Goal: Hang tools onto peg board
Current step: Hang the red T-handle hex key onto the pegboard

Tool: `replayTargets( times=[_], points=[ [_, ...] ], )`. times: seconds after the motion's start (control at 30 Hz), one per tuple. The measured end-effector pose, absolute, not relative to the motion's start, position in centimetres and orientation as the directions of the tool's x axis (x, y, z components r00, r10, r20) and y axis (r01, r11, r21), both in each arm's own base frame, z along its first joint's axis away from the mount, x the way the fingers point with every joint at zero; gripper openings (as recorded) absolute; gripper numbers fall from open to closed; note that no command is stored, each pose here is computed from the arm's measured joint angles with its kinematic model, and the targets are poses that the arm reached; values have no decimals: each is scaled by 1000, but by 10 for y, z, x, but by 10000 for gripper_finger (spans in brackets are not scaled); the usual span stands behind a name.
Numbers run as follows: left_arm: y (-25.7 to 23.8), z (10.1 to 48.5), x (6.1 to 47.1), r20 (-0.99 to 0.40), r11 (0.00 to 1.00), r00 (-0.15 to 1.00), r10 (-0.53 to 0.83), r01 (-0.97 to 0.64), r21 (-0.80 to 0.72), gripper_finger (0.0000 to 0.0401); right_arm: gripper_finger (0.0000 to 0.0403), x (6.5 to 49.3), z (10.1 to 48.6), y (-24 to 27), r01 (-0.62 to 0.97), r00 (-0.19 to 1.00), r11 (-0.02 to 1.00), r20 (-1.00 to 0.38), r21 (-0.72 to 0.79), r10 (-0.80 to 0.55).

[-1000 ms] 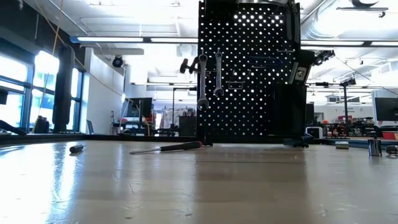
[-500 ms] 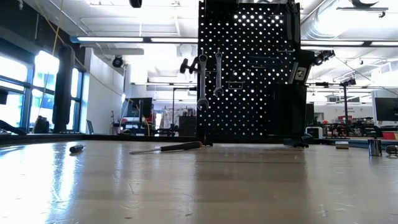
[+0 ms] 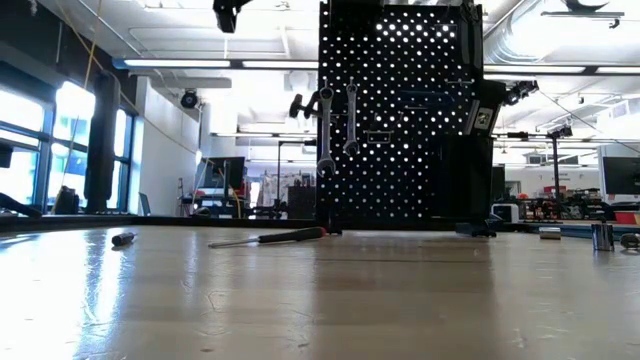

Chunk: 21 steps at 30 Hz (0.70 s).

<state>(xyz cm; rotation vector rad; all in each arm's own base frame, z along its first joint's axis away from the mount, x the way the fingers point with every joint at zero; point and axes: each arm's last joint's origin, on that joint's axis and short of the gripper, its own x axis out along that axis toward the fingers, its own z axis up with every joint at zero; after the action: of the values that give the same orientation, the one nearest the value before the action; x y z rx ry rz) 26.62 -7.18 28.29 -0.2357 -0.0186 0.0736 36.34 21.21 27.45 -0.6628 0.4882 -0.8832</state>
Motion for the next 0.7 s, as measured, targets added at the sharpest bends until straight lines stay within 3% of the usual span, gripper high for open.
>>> replayTargets(
  times=[0.7],
  points=[
    [-70,297,261,111,968,992,66,-37,-246,203,0,373,281,205,492,533,447,-148,-747,-833]
  ],
)
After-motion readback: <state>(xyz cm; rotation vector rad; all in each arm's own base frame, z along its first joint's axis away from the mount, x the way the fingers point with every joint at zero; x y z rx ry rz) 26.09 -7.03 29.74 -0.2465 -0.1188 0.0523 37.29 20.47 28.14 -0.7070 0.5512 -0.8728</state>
